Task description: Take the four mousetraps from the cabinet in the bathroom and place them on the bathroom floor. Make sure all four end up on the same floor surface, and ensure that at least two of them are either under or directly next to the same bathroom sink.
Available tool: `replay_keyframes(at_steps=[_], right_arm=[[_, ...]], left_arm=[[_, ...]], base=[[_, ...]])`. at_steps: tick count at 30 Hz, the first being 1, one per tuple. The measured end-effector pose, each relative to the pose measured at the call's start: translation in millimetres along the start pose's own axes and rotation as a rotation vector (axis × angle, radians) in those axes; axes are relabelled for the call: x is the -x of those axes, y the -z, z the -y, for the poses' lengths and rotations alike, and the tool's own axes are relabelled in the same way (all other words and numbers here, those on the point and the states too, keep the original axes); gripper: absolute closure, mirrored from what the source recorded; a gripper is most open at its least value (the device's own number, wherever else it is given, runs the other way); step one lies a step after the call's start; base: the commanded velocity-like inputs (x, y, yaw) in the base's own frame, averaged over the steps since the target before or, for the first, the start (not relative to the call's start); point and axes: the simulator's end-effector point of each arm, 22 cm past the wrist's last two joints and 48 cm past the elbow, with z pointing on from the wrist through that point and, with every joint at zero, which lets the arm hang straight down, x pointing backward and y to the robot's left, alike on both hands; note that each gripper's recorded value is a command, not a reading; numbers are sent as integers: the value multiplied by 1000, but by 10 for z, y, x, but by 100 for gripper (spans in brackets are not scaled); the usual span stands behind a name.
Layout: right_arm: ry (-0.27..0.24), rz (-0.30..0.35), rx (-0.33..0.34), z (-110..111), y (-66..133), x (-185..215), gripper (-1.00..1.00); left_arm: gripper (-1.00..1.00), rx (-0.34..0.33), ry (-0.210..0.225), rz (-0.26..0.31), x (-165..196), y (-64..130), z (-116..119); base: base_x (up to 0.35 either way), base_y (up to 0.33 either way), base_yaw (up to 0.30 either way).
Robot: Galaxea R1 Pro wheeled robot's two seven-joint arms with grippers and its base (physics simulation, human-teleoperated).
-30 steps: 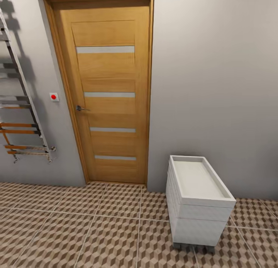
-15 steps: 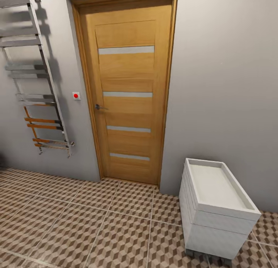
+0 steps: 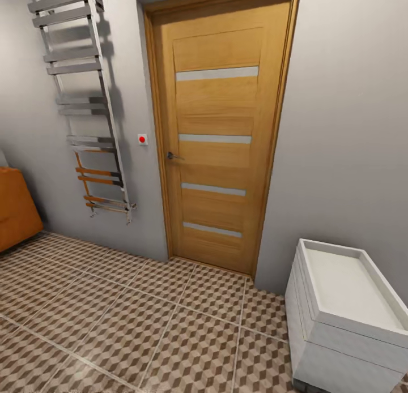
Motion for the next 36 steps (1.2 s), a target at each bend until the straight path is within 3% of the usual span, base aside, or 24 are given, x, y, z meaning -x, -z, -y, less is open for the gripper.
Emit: replay_keyframes(at_steps=[36], right_arm=[[0, 0, 0, 0, 0, 0, -100]], left_arm=[[-100, -2, -2, 3, 9, 0, 17]], base=[[0, 0, 280]])
